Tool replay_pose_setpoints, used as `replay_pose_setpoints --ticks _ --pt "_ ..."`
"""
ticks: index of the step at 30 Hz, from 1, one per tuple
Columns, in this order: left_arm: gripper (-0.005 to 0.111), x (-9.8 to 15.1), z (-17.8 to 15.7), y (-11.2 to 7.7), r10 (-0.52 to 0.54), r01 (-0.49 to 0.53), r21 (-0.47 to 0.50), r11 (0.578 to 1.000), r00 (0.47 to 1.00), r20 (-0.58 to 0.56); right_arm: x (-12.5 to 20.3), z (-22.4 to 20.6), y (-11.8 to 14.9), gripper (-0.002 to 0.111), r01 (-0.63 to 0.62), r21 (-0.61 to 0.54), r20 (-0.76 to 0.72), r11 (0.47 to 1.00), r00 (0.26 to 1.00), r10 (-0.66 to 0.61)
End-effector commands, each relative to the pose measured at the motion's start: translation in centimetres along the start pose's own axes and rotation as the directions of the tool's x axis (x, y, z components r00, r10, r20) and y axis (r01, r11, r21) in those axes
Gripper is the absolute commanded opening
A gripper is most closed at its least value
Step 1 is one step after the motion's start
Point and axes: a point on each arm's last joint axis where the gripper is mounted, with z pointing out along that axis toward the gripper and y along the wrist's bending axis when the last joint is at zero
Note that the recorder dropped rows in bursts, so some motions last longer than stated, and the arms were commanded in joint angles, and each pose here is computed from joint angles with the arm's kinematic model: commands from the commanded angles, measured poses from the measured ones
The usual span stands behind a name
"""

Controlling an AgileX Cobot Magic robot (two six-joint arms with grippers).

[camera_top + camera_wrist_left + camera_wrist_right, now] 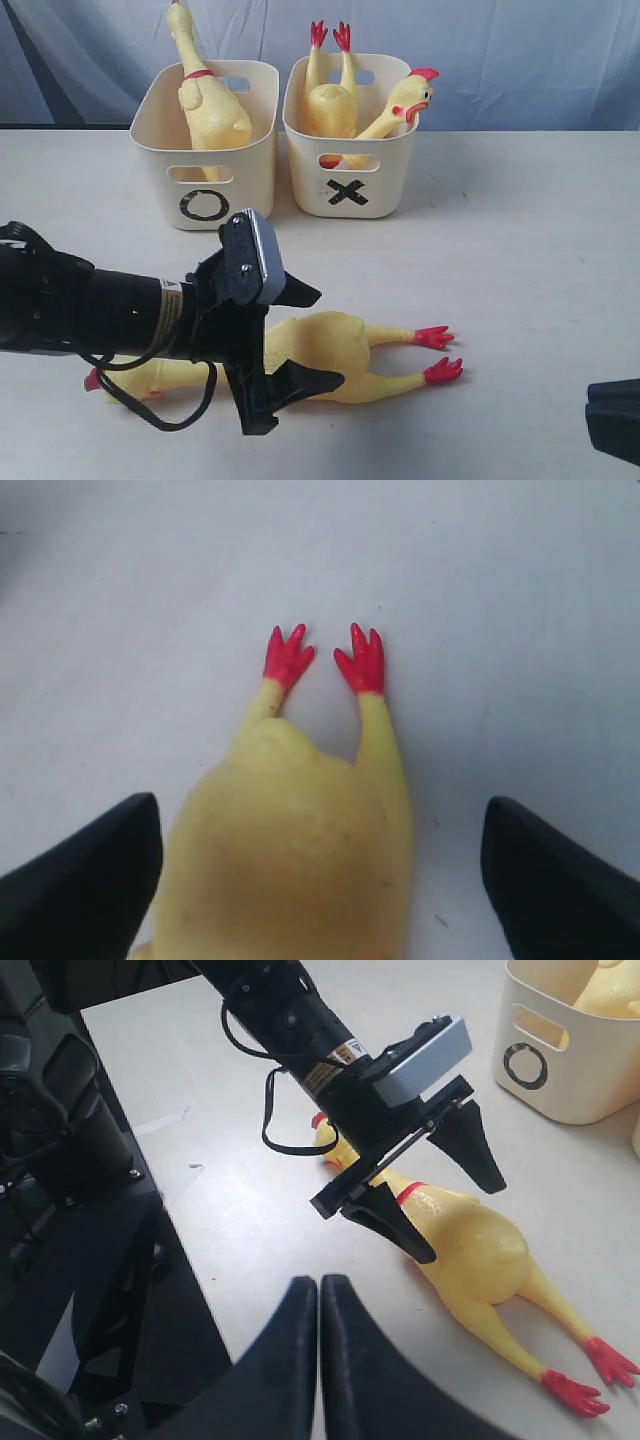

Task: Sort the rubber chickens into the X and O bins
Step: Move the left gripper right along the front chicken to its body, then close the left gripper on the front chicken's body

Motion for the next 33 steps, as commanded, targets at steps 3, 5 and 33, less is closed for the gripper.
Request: replay_pose_setpoints --ticks 3,5,33 --pt "0.081 -0.4 1.0 0.6 0.050 -0.050 0.015 0.999 0.999 0.014 0.1 -0.1 0.0 0.001 -0.003 0.003 0.006 1.000 1.000 0.003" --pt "0.081 -0.7 1.2 0.9 0.055 -0.056 0.011 0.998 0.998 0.020 0.1 -0.1 0.0 0.001 -0.003 0.003 0.006 1.000 1.000 0.003" --pt "0.054 1.4 5.7 1.6 0.052 -0.046 0.085 0.995 0.996 -0.071 0.1 -0.1 0.0 0.001 -0.003 0.003 0.006 1.000 1.000 0.003"
